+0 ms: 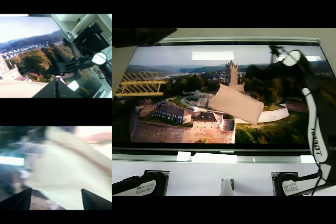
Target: Fold the shirts.
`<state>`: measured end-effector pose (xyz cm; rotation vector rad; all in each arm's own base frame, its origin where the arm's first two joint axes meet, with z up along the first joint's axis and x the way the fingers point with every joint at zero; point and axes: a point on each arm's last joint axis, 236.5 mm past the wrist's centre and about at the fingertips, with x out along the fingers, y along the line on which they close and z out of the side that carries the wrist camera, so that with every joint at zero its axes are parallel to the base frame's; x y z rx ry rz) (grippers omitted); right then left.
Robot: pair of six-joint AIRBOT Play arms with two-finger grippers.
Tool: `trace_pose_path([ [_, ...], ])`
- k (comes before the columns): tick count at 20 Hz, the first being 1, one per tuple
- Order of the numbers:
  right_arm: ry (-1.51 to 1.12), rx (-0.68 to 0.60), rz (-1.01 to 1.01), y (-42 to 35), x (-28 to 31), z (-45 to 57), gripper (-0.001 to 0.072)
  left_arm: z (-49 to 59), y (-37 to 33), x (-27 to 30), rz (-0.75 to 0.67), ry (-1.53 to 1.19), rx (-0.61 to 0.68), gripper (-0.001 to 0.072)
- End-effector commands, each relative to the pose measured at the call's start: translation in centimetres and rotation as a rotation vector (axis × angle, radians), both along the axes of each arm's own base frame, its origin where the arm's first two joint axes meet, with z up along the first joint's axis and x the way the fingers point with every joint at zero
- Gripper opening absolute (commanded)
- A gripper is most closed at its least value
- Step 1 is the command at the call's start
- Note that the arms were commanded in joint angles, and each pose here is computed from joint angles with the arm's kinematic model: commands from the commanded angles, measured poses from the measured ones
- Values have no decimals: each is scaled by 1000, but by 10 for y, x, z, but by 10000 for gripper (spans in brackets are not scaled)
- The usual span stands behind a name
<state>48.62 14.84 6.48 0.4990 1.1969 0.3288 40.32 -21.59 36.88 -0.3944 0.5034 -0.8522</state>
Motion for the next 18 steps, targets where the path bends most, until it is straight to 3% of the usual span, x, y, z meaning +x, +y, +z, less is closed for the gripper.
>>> trace_pose_path([
  [1,319,-219,-74,-134,-70,-42,628,-2,2,1,10,-2,15,38],
  [6,525,-57,-58,-123,-130,-120,628,-2,2,1,10,-1,15,38],
  [13,334,-19,-17,-48,-89,-156,600,-2,2,1,9,-1,14,38],
  [18,311,-9,-57,-39,-76,-169,589,-2,2,1,16,23,-5,38],
])
